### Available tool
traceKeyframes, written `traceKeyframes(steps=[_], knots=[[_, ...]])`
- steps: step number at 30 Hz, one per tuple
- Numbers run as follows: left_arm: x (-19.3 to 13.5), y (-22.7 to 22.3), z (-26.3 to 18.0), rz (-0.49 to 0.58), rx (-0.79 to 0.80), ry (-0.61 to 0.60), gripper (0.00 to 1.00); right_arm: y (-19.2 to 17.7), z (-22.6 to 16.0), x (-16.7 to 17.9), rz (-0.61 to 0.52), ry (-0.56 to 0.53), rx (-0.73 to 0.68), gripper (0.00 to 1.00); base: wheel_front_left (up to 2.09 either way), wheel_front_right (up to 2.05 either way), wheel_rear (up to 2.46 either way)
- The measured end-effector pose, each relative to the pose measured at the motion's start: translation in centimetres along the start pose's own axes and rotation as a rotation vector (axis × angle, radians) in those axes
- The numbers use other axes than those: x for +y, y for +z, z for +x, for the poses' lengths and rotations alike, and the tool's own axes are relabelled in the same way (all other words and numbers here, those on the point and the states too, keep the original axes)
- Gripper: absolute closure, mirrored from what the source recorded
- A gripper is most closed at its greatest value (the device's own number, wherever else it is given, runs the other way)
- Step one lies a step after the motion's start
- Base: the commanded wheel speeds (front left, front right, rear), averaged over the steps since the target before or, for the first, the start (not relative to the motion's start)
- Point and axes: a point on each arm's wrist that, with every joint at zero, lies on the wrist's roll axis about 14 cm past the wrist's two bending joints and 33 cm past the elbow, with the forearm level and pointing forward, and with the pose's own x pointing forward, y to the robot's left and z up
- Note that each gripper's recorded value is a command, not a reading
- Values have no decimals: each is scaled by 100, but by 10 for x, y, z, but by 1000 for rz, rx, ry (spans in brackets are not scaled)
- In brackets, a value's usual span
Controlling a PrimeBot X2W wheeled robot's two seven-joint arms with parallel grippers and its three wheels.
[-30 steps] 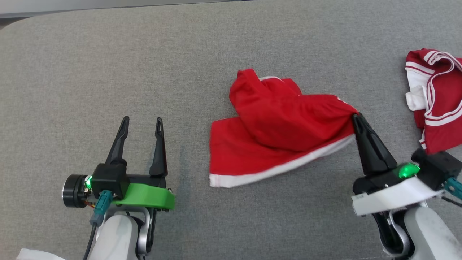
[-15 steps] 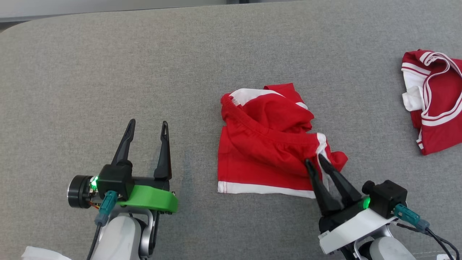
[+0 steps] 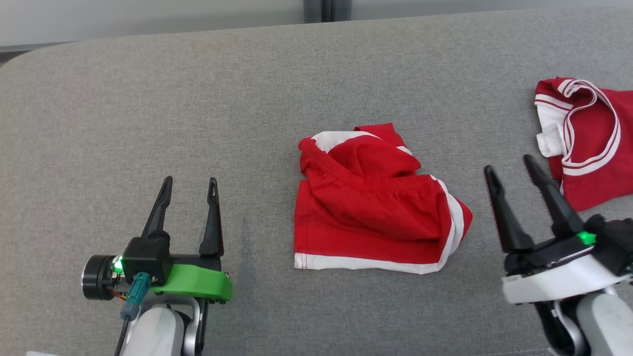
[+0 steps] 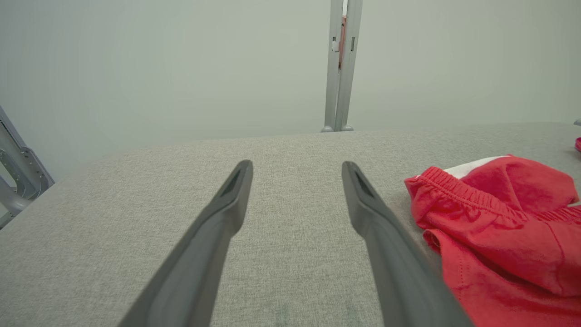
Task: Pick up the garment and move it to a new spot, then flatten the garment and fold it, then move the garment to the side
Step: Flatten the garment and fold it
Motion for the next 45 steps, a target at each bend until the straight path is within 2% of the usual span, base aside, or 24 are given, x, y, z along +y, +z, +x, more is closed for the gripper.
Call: traceKeyframes(steps=[6,9,22,26,31,34,37,43,44,45], knots=[[0,3,-5,8,-7,-1,0,6,-28,-61,-92,-167,38,0,0,0,0],[1,4,-8,11,-9,0,0,5,-40,-75,-100,-213,57,0,0,0,0],[-2,7,-11,16,-17,-6,0,7,-46,-76,-84,-238,55,0,0,0,0],[-12,9,-11,18,-13,-38,0,5,-45,-73,-81,-230,62,0,0,0,0],[-57,-20,-18,-18,138,-189,0,-4,-41,-71,-70,-219,84,0,0,0,0],[-86,-59,-39,-68,316,-274,0,-12,-39,-70,-61,-216,104,0,0,0,0],[-101,-81,-55,-99,426,-322,0,-18,-38,-70,-55,-215,119,0,0,0,0],[-108,-104,-64,-111,522,-340,0,-25,-37,-71,-46,-215,140,0,0,0,0],[-108,-105,-64,-114,527,-339,14,-25,-37,-71,-46,-214,142,0,0,0,0],[-109,-106,-62,-113,528,-340,45,-26,-37,-72,-47,-214,147,0,0,0,0]])
